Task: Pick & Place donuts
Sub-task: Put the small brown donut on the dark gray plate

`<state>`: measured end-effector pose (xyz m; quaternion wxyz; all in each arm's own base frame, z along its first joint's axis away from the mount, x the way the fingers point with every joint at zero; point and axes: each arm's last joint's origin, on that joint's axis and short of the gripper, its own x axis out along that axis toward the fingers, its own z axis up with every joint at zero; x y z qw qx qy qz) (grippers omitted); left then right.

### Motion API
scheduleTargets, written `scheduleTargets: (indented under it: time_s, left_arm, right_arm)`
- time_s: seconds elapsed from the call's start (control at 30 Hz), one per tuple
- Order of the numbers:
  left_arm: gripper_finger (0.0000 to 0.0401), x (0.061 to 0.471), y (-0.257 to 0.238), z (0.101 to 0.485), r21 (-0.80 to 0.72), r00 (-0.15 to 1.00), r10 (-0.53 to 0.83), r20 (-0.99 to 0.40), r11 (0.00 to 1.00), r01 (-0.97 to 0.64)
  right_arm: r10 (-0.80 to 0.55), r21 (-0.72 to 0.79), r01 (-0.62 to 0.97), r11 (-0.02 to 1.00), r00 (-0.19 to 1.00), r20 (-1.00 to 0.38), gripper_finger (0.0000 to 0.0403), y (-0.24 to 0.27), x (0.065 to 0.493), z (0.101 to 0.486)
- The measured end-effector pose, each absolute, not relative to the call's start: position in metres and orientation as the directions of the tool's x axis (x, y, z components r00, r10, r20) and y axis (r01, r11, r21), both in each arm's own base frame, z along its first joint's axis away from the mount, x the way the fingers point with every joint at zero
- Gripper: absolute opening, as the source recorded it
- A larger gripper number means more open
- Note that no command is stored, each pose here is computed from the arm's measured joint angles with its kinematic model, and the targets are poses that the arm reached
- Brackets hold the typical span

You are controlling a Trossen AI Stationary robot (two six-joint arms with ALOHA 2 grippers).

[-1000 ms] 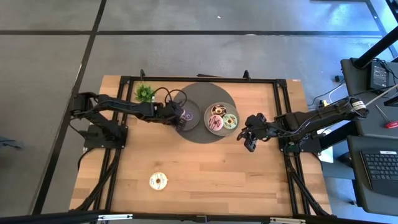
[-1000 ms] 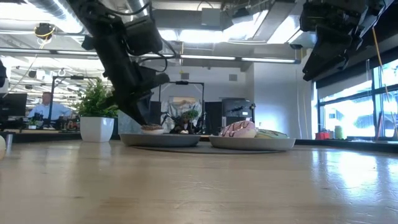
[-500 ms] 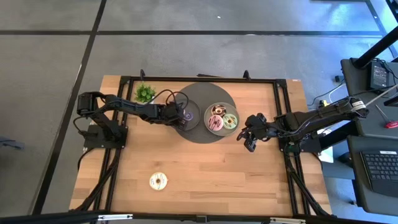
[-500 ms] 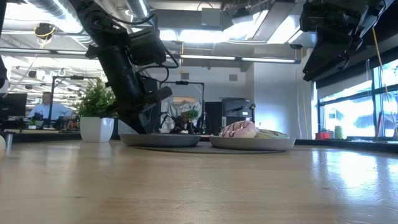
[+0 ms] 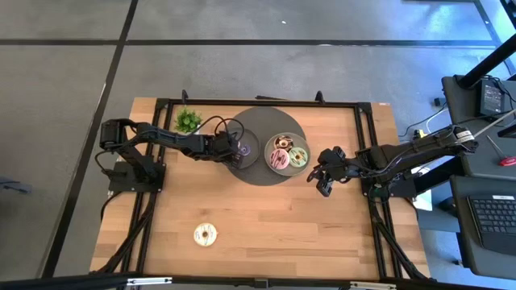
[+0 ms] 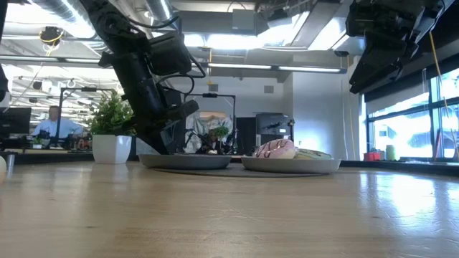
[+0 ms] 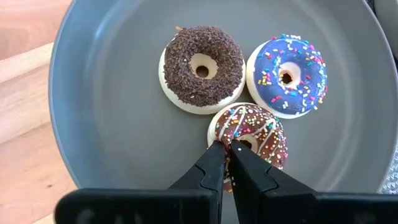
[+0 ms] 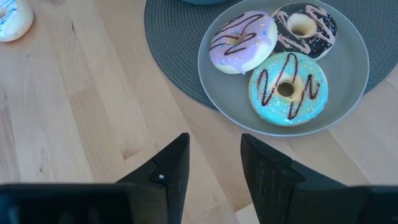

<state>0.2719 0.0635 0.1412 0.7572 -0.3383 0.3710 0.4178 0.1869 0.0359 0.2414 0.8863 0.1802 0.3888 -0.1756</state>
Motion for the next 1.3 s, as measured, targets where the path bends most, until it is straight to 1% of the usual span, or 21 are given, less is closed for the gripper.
scheduleTargets:
  time_s: [0.27,0.6,0.77,0.87,1.1,1.3]
  left_arm:
    - [0.0015,0.2715,0.0642,0.1413,-0.202,0.368,0.401,-0.839,0.398,-0.895]
    - [0.0023,0.2717,0.064,0.1414,-0.205,0.369,0.398,-0.84,0.397,-0.895]
    - [0.0043,0.2705,0.064,0.141,-0.202,0.355,0.402,-0.844,0.374,-0.905]
    - [0.0062,0.2687,0.0642,0.1404,-0.179,0.333,0.416,-0.847,0.366,-0.913]
    - [0.0103,0.2685,0.0641,0.1404,-0.186,0.332,0.414,-0.848,0.354,-0.917]
    - [0.0122,0.2681,0.064,0.1419,-0.194,0.336,0.414,-0.846,0.348,-0.917]
  right_arm:
    - [-0.171,0.183,0.451,0.873,0.636,-0.753,0.0145,0.0359,0.1869,0.2414]
    - [-0.171,0.182,0.451,0.874,0.636,-0.752,0.0145,0.036,0.1869,0.2414]
    - [-0.171,0.183,0.451,0.874,0.636,-0.752,0.0145,0.0359,0.1869,0.2414]
    - [-0.171,0.182,0.45,0.874,0.636,-0.752,0.0145,0.0359,0.1869,0.2414]
    - [-0.171,0.181,0.449,0.875,0.636,-0.752,0.0145,0.0359,0.1869,0.2414]
    - [-0.171,0.169,0.437,0.883,0.636,-0.752,0.0145,0.0359,0.1869,0.2414]
